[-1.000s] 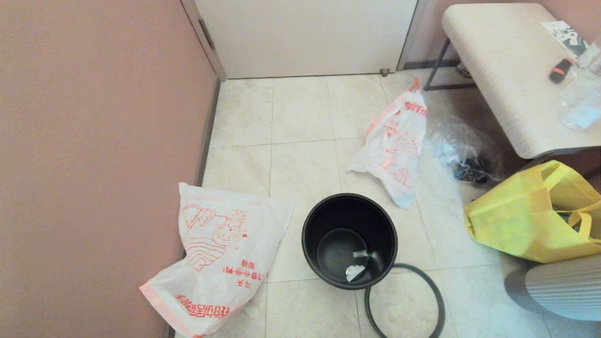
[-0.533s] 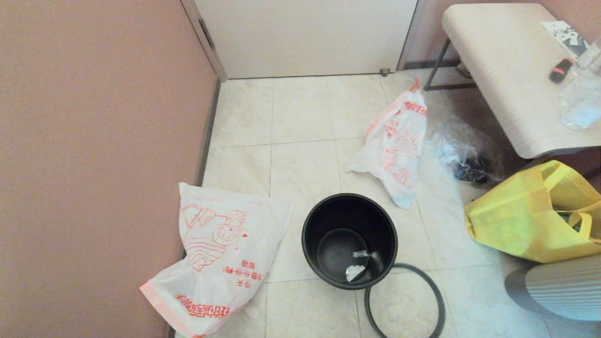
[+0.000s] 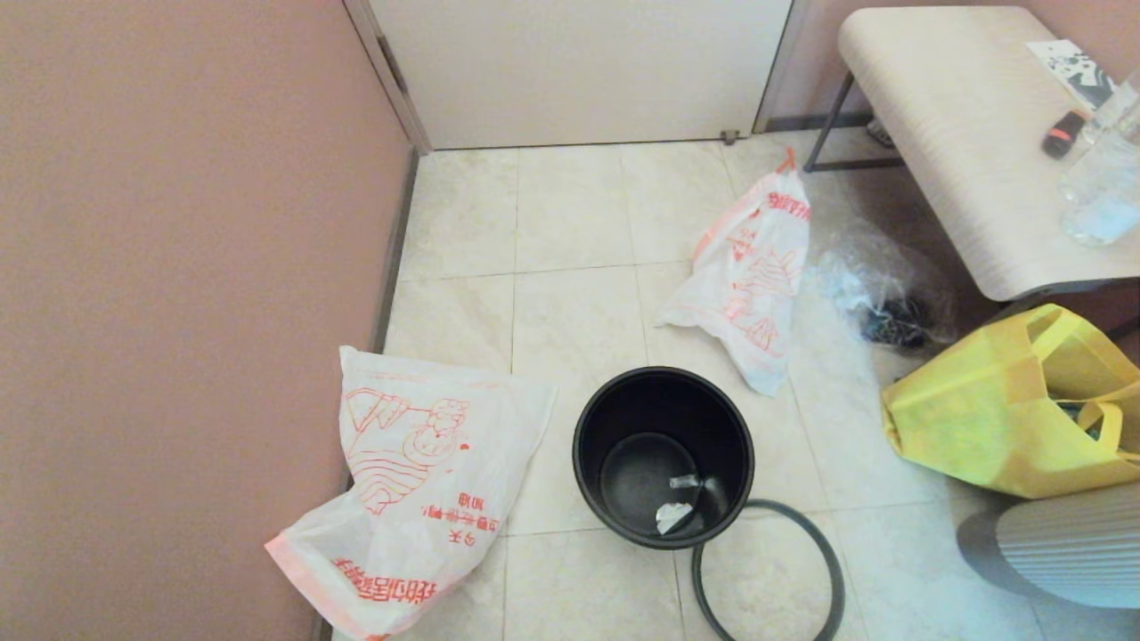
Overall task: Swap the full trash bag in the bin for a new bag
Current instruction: Pick up a new trash bag
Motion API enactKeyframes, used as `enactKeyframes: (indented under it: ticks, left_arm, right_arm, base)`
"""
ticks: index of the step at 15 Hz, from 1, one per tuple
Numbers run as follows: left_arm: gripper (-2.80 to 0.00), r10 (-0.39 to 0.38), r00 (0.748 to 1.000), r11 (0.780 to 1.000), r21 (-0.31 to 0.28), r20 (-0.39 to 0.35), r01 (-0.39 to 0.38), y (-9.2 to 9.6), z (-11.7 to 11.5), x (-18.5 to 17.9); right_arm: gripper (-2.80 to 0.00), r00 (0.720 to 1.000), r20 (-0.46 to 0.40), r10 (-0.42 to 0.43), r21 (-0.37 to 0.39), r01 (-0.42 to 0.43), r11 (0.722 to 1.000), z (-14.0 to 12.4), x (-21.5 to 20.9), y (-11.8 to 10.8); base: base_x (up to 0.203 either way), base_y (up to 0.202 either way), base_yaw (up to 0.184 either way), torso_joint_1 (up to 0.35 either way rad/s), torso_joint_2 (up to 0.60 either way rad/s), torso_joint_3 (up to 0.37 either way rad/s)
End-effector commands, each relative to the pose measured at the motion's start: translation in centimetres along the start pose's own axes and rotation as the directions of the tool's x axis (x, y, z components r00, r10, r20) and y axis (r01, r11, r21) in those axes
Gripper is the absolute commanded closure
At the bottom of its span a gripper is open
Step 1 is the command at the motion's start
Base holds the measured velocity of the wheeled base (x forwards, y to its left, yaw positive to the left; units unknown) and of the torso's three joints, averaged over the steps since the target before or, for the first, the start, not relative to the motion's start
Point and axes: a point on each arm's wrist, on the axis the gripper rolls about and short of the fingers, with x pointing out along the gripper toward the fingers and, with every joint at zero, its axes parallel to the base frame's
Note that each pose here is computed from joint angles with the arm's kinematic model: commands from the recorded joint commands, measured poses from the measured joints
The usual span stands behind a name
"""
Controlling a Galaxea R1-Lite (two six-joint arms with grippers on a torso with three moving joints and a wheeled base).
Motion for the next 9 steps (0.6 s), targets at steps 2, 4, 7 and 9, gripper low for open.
enactKeyframes:
  ticks: [2,4,7,9]
  left_arm:
    - [0.0,-0.001,1.0,1.0,0.0,-0.014,0.001,0.0,-0.4,0.1]
    - [0.0,-0.001,1.0,1.0,0.0,-0.014,0.001,0.0,-0.4,0.1]
    - [0.0,-0.001,1.0,1.0,0.0,-0.014,0.001,0.0,-0.4,0.1]
    - [0.0,-0.001,1.0,1.0,0.0,-0.014,0.001,0.0,-0.4,0.1]
  right_arm:
    - [0.0,0.998,0.062,-0.026,-0.029,0.028,0.999,-0.4,0.1,0.0]
    - [0.0,0.997,0.041,-0.07,-0.1,0.074,0.992,-0.9,0.3,-0.1]
    - [0.0,0.997,0.02,-0.076,-0.017,0.076,0.997,-1.3,0.4,-0.1]
    - [0.0,0.995,0.023,-0.099,0.051,0.097,0.994,-1.3,0.4,-0.2]
  base:
    - [0.0,0.0,0.0,0.0,0.0,0.0]
    - [0.0,0.0,0.0,0.0,0.0,0.0]
    - [0.0,0.0,0.0,0.0,0.0,0.0]
    - [0.0,0.0,0.0,0.0,0.0,0.0]
